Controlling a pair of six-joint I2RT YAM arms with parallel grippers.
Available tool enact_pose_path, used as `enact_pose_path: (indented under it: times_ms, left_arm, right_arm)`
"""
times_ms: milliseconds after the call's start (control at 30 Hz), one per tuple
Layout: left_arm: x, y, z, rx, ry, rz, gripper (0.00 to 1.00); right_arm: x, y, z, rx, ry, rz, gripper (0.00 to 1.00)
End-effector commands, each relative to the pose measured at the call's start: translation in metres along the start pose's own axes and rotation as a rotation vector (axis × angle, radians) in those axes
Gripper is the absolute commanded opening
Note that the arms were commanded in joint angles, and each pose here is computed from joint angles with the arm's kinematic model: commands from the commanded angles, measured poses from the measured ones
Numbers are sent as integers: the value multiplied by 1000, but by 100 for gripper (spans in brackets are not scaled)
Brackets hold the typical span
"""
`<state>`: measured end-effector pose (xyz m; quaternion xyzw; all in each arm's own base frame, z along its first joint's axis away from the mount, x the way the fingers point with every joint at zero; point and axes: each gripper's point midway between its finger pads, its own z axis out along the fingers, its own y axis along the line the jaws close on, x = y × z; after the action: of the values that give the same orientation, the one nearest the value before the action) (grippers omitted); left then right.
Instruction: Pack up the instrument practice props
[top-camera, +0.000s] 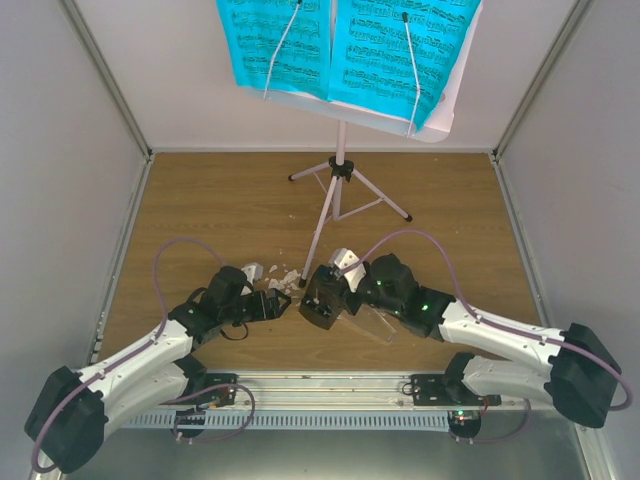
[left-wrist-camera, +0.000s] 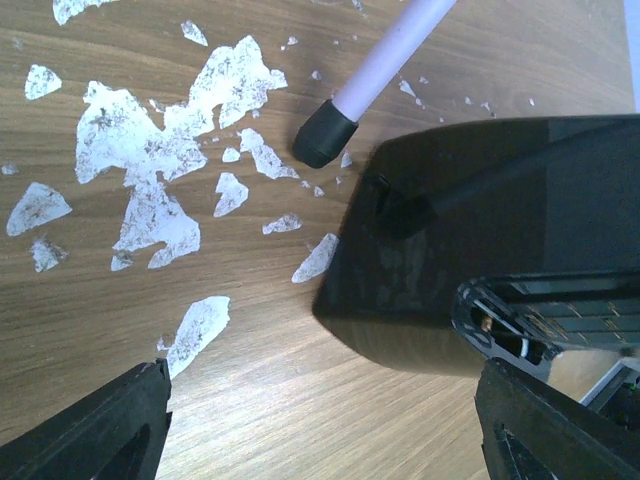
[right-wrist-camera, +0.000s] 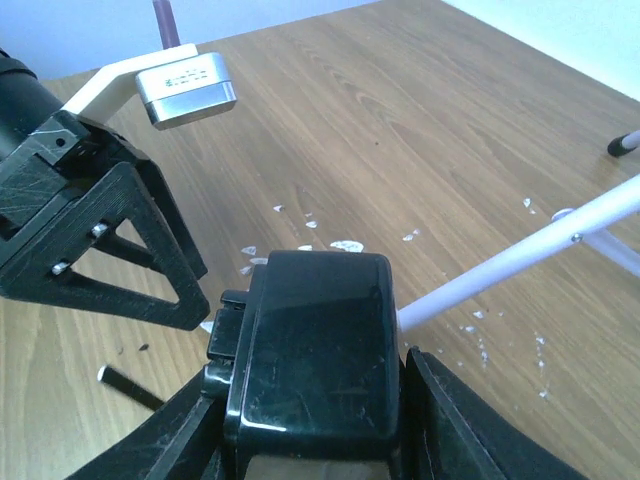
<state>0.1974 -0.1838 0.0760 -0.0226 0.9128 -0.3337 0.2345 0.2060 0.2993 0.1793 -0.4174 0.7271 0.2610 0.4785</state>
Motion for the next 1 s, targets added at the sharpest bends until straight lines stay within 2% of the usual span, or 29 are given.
enact_pose_path:
  times_ms: [0, 233, 333, 467, 767, 967]
  left_arm:
    - [-16, -19, -4, 67, -63, 48, 84]
    - [-21, -29, -10, 114, -95, 96, 84]
    - [-23, -37, -14, 152, -114, 126, 84]
    - [-29, -47, -20, 188, -149, 172, 86]
    - [-64, -63, -45, 173, -315, 235, 95]
    - [-116, -85, -98, 80, -496, 248, 99]
  right_arm:
    - [-25, -13, 5, 46, -90, -82, 38]
    - [-24, -15, 10, 31, -91, -101, 39]
    - [-22, -15, 11, 31, -85, -91, 43]
    - [-17, -21, 8, 64, -76, -68, 51]
    - [-10, -45, -15, 168, -101, 62, 77]
    - [-12, -50, -33, 165, -155, 147, 90]
